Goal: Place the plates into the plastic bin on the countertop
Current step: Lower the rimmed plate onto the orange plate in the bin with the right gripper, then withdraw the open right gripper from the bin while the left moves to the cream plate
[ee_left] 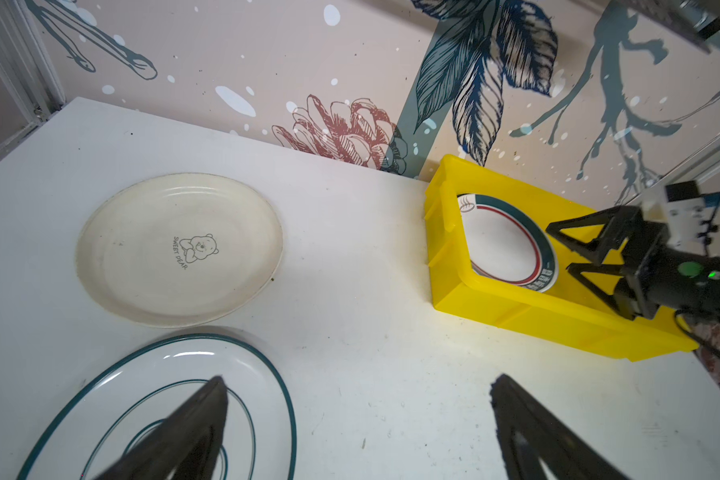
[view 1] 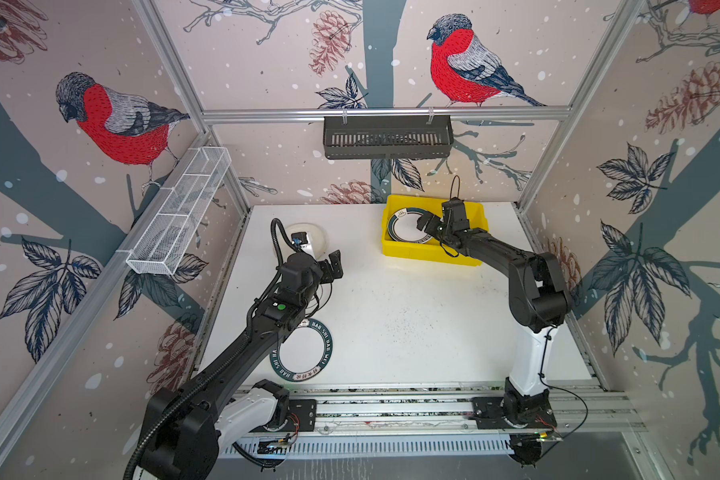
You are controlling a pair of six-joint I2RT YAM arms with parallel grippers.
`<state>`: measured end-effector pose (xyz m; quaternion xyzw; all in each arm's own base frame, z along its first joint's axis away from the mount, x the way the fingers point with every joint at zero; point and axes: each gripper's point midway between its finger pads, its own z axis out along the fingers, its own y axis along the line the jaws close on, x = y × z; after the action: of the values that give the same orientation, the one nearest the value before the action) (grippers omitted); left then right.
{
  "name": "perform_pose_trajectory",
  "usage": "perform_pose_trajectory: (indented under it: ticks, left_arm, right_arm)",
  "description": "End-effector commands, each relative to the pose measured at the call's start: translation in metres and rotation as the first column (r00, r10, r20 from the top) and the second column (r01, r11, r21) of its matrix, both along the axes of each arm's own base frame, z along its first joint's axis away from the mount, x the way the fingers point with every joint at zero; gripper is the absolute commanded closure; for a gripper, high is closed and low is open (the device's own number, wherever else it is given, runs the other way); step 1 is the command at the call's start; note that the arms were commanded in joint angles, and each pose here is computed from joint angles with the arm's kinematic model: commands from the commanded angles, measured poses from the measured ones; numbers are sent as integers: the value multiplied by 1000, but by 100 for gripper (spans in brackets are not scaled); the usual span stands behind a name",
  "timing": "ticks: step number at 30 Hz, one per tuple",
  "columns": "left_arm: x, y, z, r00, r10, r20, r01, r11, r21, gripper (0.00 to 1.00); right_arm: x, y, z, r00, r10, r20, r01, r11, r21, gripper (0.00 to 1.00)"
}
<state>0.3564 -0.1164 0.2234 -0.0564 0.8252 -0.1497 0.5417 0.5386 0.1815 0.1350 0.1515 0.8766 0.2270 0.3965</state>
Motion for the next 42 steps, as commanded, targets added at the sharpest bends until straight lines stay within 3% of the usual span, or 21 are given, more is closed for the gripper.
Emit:
perform_pose_trajectory:
  ticks: [1,13,23,29,33,40,42]
  left_arm:
    - [7,10,3,999,49,-16,-48,996,77,2]
    - [10,20,6,994,107,18,-108,991,79,2]
    - [24,26,-5,989,150,-18,-149,988,24,2]
    - [38,43,-27,982,165,-93,-172,982,-72,2]
    - [47,57,-42,975,177,-132,-192,975,-115,2]
    - [60,77,-67,955,218,-203,-251,956,-153,2]
    - [63,82,-73,949,226,-218,-260,955,-143,2]
  right_arm:
    - [-5,-7,21,999,-20,50,23,998,-53,0]
    - [-65,-38,120,954,-79,291,94,995,-36,0]
    - [-141,-64,169,888,-90,451,92,996,17,0]
    - [-176,-66,174,854,-20,519,18,1000,9,0]
    - [-190,-75,165,833,-35,553,18,999,35,0]
    - [-202,-88,146,841,-56,539,30,998,57,0]
    - [-204,-102,141,845,-130,519,98,991,89,0]
